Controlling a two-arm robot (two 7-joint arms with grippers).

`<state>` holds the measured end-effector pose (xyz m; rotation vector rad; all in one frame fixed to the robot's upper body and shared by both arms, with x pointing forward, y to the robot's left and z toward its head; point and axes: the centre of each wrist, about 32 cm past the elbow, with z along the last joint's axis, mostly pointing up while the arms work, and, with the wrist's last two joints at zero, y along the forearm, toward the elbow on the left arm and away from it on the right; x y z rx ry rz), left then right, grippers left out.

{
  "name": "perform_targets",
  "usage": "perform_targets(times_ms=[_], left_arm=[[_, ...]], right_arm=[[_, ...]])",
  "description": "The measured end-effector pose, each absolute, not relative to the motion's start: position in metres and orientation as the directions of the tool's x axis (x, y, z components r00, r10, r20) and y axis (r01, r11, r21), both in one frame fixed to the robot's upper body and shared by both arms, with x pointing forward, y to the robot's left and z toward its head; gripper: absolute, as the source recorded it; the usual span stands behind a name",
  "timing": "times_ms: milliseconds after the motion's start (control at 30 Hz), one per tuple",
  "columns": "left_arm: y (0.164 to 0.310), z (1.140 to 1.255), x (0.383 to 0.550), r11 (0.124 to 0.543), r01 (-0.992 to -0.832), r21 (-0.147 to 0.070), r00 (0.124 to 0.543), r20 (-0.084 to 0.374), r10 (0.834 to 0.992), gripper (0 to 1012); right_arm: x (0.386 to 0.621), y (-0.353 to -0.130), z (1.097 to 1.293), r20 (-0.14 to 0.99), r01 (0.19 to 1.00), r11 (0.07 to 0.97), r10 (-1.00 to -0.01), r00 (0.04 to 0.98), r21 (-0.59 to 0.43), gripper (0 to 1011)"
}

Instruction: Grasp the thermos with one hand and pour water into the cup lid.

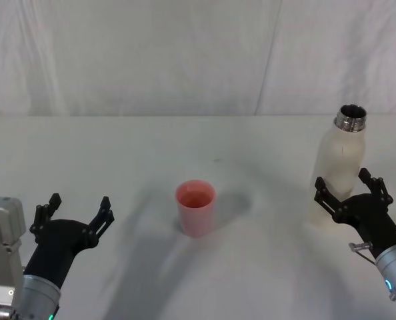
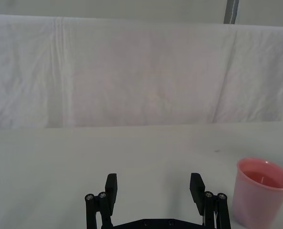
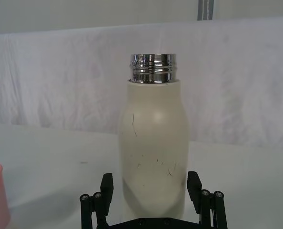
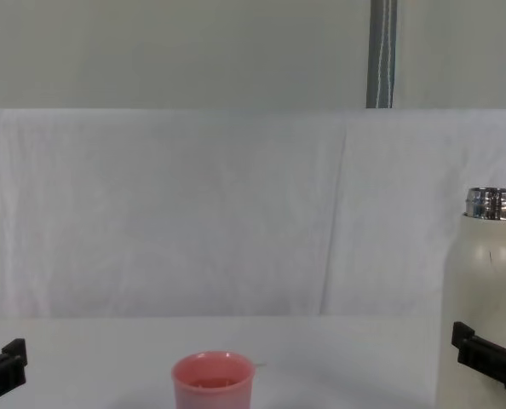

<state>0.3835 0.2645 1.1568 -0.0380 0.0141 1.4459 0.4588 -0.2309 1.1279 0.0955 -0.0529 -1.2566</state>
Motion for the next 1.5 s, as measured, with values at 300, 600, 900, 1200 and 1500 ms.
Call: perform_targets(times_ms=[300, 600, 900, 1200, 1500], left_arm=[[0.265, 1.157, 0.384, 0.124, -0.992, -0.018, 0.125, -0.033, 0.992, 1001], [0.265, 1.157, 0.384, 0.124, -0.992, -0.018, 0.124, -0.033, 0.992, 1001], [0.265, 1.157, 0.384, 0.124, -0.992, -0.018, 0.125, -0.033, 0.992, 1001], [0.265, 1.157, 0.384, 0.124, -0.992, -0.018, 0.124, -0.033, 0.992, 1001], [0.265, 1.157, 0.384, 0.124, -0.992, -0.018, 0.125, -0.033, 0.992, 1001]], right_arm=[[0.469, -0.231, 1.128, -0.011, 0.945, 0.308, -0.950, 0.311, 0.105, 1000], [0.476, -0.230, 1.128, -0.016, 0.945, 0.308, -0.950, 0.312, 0.114, 1000], [0.483, -0.231, 1.128, -0.020, 0.945, 0.308, -0.950, 0.312, 0.113, 1000], [0.490, -0.231, 1.129, -0.014, 0.942, 0.315, -0.948, 0.318, 0.116, 1000], [0.493, -0.231, 1.131, -0.011, 0.941, 0.317, -0.947, 0.320, 0.116, 1000]])
